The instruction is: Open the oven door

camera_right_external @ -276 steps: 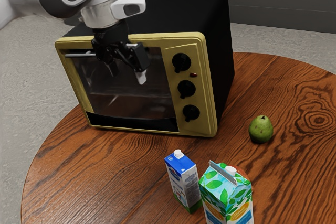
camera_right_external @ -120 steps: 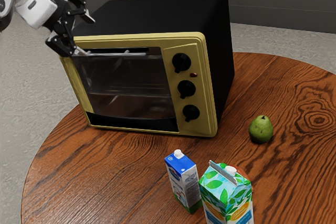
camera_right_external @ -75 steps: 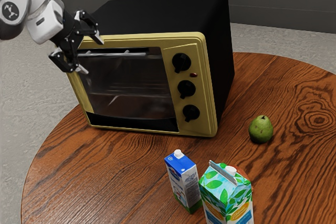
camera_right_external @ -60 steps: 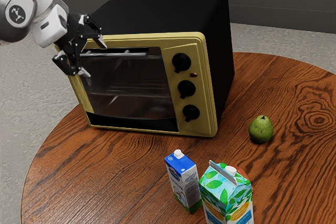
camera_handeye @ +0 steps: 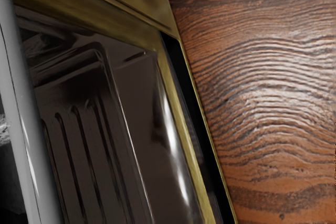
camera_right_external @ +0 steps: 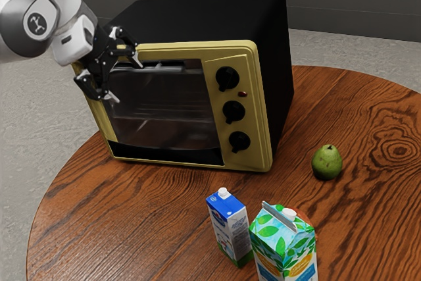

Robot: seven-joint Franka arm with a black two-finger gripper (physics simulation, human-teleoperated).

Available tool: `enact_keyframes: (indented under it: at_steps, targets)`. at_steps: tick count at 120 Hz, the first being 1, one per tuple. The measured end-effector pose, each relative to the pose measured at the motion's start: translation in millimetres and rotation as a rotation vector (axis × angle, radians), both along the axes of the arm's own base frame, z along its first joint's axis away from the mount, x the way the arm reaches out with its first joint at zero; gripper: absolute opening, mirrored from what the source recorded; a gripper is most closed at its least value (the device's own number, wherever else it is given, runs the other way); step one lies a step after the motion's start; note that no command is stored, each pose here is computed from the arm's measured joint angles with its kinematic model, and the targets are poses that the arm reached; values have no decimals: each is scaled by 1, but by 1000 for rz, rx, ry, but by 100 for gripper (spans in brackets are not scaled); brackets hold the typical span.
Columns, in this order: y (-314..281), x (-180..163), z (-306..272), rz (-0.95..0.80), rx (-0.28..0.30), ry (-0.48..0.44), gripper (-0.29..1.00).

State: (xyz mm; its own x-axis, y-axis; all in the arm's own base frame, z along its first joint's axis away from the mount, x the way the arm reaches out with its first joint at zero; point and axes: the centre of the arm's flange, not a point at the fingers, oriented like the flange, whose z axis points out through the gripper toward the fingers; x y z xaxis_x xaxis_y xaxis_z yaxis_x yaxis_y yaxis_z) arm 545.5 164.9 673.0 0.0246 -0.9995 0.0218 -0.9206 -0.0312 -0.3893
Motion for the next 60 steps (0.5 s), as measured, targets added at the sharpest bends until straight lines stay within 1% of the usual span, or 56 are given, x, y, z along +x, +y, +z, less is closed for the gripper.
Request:
enact_keyframes:
  at_steps: [4,6,8,10,12,14,15,17,18,20,21,22,23,24,25,26,29,31,34,36,40,43,45,47,52,57,60]
  targets:
    - [-4,-12,-3,-6,-2,6,71]
    - [-7,-25,-6,-11,-2,11,72]
    - [-12,-46,-10,-15,-1,16,70]
    - [-16,-71,-15,-19,2,20,66]
    - [-24,-101,-19,-26,8,17,57]
    - [-34,-143,-18,-36,16,-3,58]
    - [-40,-169,-13,-40,22,-21,58]
    - [-52,-222,5,-49,44,-83,60]
    - [-59,-250,25,-52,62,-138,60]
    - [-72,-309,79,-52,110,-278,62]
    - [-77,-331,109,-49,133,-340,62]
    - [-81,-348,135,-45,152,-390,63]
    - [-85,-357,168,-41,171,-439,63]
    - [-89,-366,196,-37,186,-480,64]
    - [-93,-366,222,-36,199,-509,64]
    - [-98,-365,243,-36,209,-532,64]
    - [-109,-340,293,-42,222,-562,65]
    - [-123,-306,308,-53,222,-545,65]
    - [-136,-250,306,-47,202,-480,66]
    - [-139,-212,296,-36,176,-426,66]
    - [-134,-140,259,6,102,-297,67]
    - [-130,-97,227,48,51,-202,67]
    - [-128,-74,207,78,21,-146,68]
    - [-127,-56,189,109,-1,-95,68]
    - [-124,-26,152,192,-36,11,68]
    - [-123,6,93,269,-72,155,69]
    - [-121,19,64,316,-89,223,69]
